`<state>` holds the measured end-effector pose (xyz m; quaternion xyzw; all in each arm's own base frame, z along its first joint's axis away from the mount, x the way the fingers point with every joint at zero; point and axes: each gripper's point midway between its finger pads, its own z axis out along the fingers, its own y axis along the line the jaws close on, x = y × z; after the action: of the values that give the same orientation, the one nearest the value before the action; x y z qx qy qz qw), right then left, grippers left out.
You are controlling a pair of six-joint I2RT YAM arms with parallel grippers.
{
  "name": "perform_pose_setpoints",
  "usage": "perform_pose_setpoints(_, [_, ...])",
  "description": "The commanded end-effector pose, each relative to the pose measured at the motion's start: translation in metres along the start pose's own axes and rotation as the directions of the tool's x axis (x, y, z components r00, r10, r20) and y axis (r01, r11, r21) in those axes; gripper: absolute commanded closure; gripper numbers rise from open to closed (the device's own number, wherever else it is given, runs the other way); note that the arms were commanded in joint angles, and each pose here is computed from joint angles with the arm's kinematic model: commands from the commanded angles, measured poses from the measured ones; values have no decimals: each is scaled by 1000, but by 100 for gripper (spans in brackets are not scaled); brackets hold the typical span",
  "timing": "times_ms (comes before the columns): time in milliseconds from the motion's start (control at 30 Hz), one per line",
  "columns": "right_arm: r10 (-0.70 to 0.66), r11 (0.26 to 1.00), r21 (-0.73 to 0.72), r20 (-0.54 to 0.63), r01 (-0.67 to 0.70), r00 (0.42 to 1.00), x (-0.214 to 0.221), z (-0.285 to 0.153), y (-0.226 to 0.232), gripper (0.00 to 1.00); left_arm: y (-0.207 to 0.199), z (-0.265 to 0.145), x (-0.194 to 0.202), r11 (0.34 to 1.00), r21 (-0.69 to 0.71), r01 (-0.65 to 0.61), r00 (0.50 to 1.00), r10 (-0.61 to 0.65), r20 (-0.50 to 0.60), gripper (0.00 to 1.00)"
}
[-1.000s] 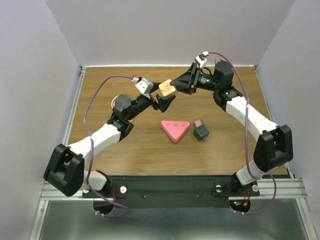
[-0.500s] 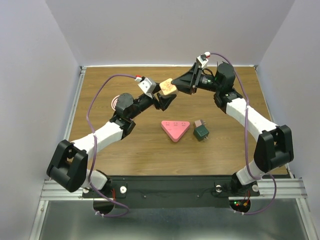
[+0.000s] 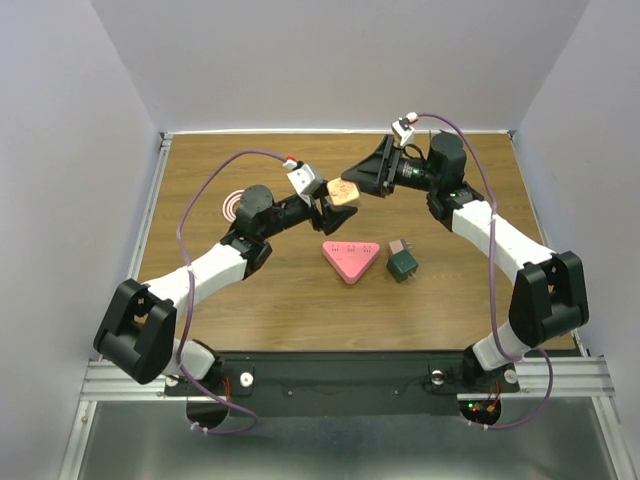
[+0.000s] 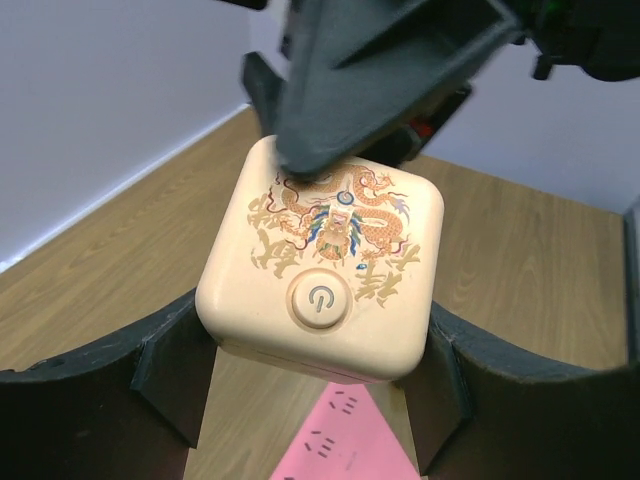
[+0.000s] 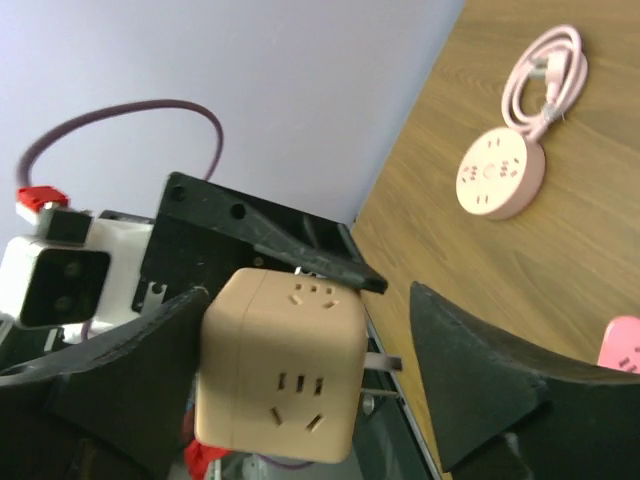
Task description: Insert the plug
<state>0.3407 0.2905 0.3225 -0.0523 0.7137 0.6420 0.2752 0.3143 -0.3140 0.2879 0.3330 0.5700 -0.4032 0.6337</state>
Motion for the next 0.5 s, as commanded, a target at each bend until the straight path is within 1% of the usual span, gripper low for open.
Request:
perform_pose_setpoints(0, [-54,997,56,11,53,998,3,-2,-27,12,-36,-3,-33,985,156,-70,996,59,73,100])
perform_pose_setpoints(67, [-62,995,77,14,61,998,5,-3,-39,5,-38,-7,-22,985,165,-52,998,45,46,100])
perform_pose_setpoints(167, [-80,991,107,25,77,996,6,-4,-51,2,-40,-10,-11,985,170,-31,999,28,20,100])
perform_pose_setpoints(267, [-113,985,133,42,106,993,1,-9,-57,1,-40,-12,0,985,172,-24,1000,27,-14,100])
perform_pose_setpoints(300, [-157,979,138,54,148,986,-4,-15,-55,0,-40,-12,4,984,179,-21,999,27,-29,100])
perform_pose_setpoints(333, [-180,974,152,61,169,982,-7,-18,-56,0,-40,-11,12,984,180,5,997,8,-70,100])
perform_pose_setpoints(367, [-252,957,164,59,240,966,-10,-23,-56,1,-38,-10,16,983,184,-17,996,33,-85,100])
perform_pose_setpoints(400, [-306,940,177,71,290,949,-15,-28,-50,0,-39,-10,20,981,194,-13,994,34,-102,100])
perform_pose_setpoints(433, [-339,927,193,59,323,939,-16,-32,-48,0,-38,-10,26,981,196,-1,991,27,-128,100])
perform_pose_setpoints(467, [-425,890,202,46,408,904,-18,-35,-46,0,-39,-10,29,979,204,-3,990,32,-137,100])
